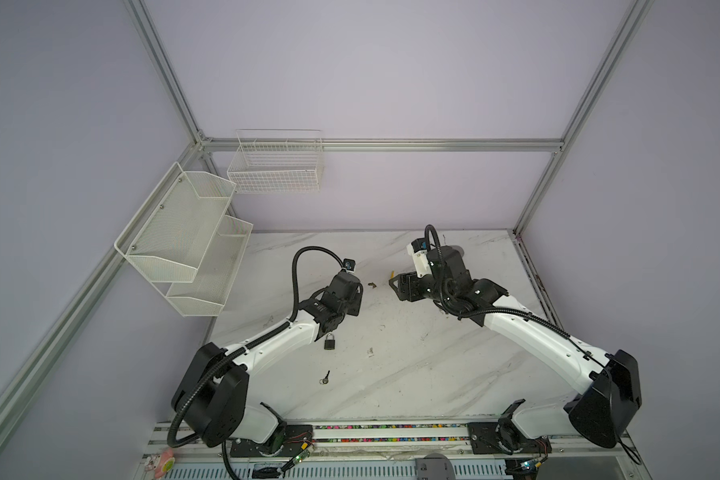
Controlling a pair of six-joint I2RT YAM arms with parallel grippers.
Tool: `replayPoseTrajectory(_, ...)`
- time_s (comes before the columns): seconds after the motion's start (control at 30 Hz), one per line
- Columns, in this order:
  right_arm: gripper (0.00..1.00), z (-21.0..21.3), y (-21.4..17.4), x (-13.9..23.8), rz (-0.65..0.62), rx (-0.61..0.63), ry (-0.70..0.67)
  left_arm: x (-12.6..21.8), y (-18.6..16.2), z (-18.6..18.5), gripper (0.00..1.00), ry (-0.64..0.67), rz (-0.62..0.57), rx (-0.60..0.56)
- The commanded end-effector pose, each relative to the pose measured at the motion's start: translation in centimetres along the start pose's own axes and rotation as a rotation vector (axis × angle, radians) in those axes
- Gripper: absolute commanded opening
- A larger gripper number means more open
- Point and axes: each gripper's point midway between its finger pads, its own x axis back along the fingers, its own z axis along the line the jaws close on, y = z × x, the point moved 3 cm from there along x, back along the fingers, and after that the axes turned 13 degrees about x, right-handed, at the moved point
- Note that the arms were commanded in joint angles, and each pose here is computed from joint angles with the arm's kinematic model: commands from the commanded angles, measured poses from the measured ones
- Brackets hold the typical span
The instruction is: Unlock with the key
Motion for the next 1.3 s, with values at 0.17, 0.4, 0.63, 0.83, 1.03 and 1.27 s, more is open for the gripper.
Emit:
replayPoseTrajectory(0.17,0.72,0.4,-1.4,-1.2,-0.072,-0.090,0.073,-4.2,1.9,1.3,0.00,0.108,0.107,0.171)
replayPoseTrajectory(0.4,0.72,0.2,-3.1,-2.6,-0.062,-0.128,0.084,-7.6,1.2,2.4,0.00,0.160,0.185,0.204)
replayPoseTrajectory(0.63,0.72,-0.1,-3.5,-3.5,-0.046,-0.139,0.069,-9.6,0.9,3.1,0.00,0.191,0.223,0.233)
replayPoseTrajectory(0.83,0.72,-0.2,-3.5,-3.3,-0.045,-0.135,0.062,-10.7,0.2,3.6,0.00,0.202,0.250,0.260)
replayPoseTrajectory(1.03,0.72,-0.3,-3.7,-2.8,-0.051,-0.135,0.051,-11.2,-0.7,3.5,0.00,0.193,0.282,0.284)
replayPoseTrajectory(1.27,0.71,0.1,-3.6,-2.5,-0.038,-0.095,0.025,-10.6,-0.9,3.8,0.26,0.199,0.291,0.308)
